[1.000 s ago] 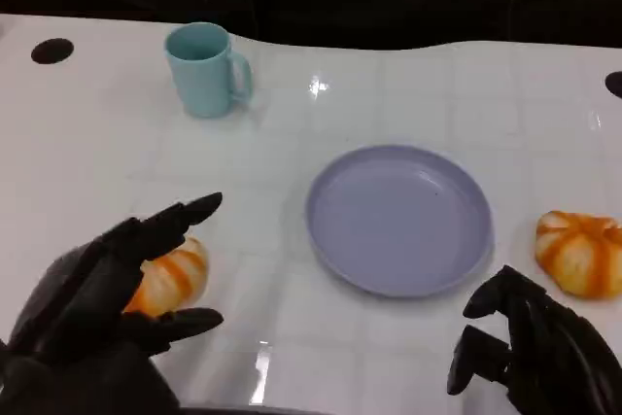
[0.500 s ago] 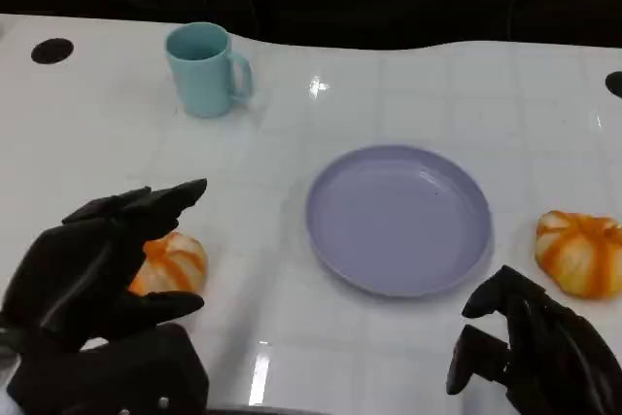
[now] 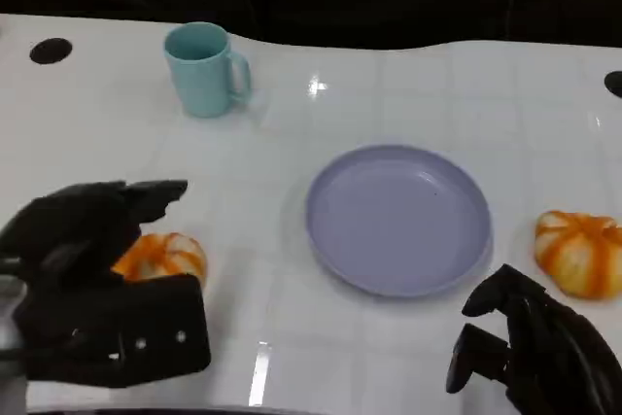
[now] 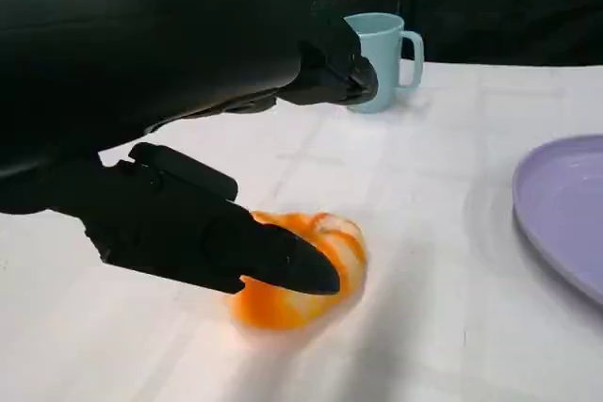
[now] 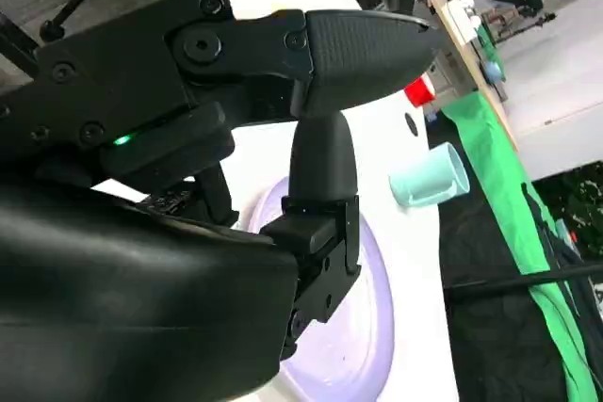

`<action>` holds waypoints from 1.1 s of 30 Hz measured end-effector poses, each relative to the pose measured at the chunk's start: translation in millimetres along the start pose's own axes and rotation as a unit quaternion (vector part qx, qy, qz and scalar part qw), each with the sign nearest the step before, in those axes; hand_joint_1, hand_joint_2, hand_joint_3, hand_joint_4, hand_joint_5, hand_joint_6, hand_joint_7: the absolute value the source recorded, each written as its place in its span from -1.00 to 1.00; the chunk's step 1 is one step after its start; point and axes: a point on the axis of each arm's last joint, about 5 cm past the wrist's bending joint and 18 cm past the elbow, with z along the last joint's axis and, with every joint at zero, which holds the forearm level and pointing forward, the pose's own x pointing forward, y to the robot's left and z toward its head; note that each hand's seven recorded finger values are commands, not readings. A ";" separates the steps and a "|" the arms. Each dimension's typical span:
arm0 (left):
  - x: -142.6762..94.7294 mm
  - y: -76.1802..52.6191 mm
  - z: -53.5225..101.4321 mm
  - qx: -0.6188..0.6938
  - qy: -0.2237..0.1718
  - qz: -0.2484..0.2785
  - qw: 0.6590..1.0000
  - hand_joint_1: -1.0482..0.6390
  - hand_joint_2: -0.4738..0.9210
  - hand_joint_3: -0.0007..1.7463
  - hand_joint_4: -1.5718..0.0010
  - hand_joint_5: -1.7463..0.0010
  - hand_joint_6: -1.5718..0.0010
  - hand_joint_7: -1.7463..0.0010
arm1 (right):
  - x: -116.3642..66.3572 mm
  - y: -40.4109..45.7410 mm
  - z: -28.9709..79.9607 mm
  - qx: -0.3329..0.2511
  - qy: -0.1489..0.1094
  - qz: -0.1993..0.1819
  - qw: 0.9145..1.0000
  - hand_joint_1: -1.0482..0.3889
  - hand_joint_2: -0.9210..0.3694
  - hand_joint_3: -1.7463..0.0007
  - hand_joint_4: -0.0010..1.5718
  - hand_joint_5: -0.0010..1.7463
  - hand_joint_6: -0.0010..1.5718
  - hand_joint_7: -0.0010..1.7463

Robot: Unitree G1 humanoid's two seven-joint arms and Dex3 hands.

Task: Grasp the bread from the table and place it into the plate.

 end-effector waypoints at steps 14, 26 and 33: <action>27.1 -1.4 -7.8 0.033 0.040 -0.068 0.996 -0.48 0.92 -1.00 0.93 1.00 0.84 1.00 | -0.2 0.7 -0.8 0.000 0.001 -0.001 1.000 -0.31 -1.00 0.50 -0.10 1.00 -0.47 1.00; 42.3 -5.0 -13.3 0.033 0.051 -0.098 0.993 -0.50 0.95 -0.99 0.92 0.99 0.81 0.99 | -0.5 0.3 -0.9 0.001 0.000 -0.002 1.000 -0.31 -1.00 0.50 -0.10 1.00 -0.47 1.00; 56.0 -19.5 -19.8 0.028 0.065 -0.142 0.987 -0.53 0.98 -0.99 0.93 0.99 0.82 1.00 | -1.1 0.5 -1.4 0.000 0.001 -0.002 1.000 -0.31 -1.00 0.50 -0.09 1.00 -0.46 1.00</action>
